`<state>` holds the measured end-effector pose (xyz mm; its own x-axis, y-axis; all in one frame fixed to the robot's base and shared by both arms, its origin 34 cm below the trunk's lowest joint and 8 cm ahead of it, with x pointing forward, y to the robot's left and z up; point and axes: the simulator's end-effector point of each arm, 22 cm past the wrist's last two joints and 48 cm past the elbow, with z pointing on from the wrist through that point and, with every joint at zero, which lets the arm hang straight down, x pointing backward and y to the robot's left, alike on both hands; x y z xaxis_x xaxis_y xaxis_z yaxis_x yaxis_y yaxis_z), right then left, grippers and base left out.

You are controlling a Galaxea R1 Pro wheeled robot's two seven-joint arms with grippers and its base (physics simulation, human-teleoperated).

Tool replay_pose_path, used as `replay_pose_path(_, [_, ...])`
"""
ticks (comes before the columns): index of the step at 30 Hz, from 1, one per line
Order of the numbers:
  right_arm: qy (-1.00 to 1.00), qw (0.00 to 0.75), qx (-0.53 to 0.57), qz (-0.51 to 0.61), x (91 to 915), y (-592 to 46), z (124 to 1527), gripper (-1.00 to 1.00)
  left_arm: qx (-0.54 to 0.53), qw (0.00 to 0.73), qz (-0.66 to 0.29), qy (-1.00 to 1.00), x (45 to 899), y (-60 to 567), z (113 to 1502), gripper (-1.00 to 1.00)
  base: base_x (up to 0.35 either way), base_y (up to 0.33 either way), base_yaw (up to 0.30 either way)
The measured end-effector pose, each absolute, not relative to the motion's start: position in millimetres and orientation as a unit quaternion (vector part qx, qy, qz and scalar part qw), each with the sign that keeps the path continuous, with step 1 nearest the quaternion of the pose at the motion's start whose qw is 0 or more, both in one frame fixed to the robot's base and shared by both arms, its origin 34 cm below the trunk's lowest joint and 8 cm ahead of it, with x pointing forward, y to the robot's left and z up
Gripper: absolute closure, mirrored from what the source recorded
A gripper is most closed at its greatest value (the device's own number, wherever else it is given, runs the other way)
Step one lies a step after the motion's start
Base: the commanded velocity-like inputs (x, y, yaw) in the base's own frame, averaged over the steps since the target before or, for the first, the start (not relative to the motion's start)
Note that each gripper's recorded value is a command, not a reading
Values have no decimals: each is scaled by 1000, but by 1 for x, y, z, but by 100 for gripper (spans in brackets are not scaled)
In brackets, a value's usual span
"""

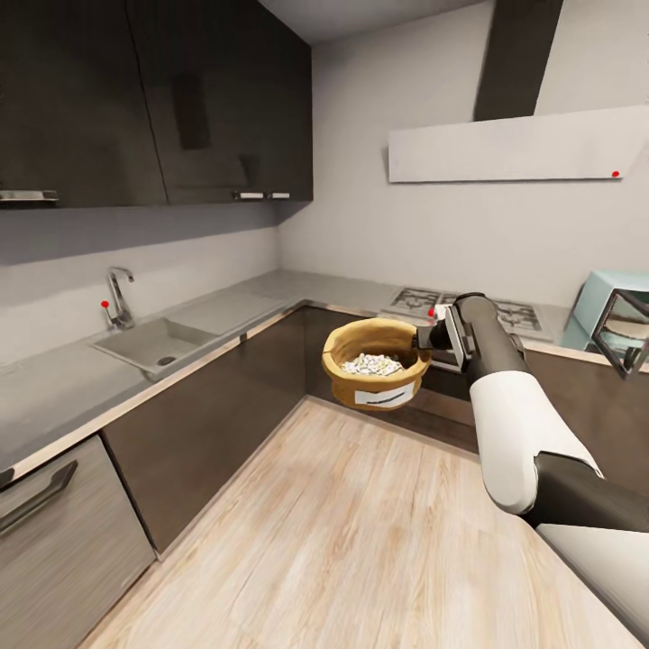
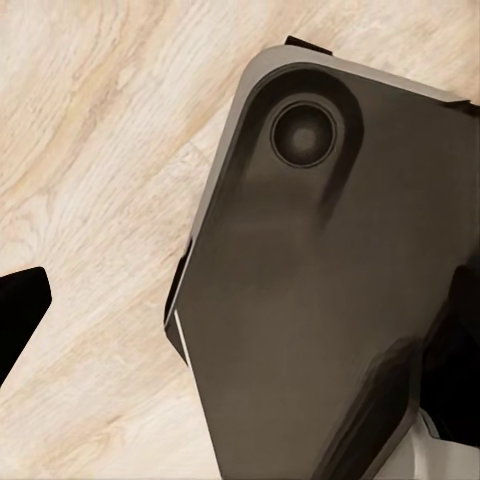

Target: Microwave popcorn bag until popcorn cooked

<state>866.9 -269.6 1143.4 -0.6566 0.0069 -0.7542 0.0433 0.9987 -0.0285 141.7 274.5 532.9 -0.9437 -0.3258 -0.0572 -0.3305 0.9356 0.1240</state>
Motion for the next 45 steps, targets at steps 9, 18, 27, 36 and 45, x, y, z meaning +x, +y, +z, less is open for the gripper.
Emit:
replay_pose_path(9, [910,414,17,-20,867,-277,1144,100,-167,18,65,984,142,274,533,-100,0,0,0])
replay_pose_path(18, [918,395,15,-17,864,-278,1126,100,-167,18,65,984,142,274,533,-100,0,0,0])
replay_pose_path(27, [951,306,25,-29,841,-316,1052,100,-167,18,66,984,142,275,533,-100,0,0,0])
replay_pose_path(36, [959,279,31,-33,830,-331,1031,100,-167,18,66,984,142,275,533,-100,0,0,-48])
replay_pose_path(45, [959,278,38,-38,827,-345,1032,100,-167,21,66,984,144,275,533,-100,0,0,-244])
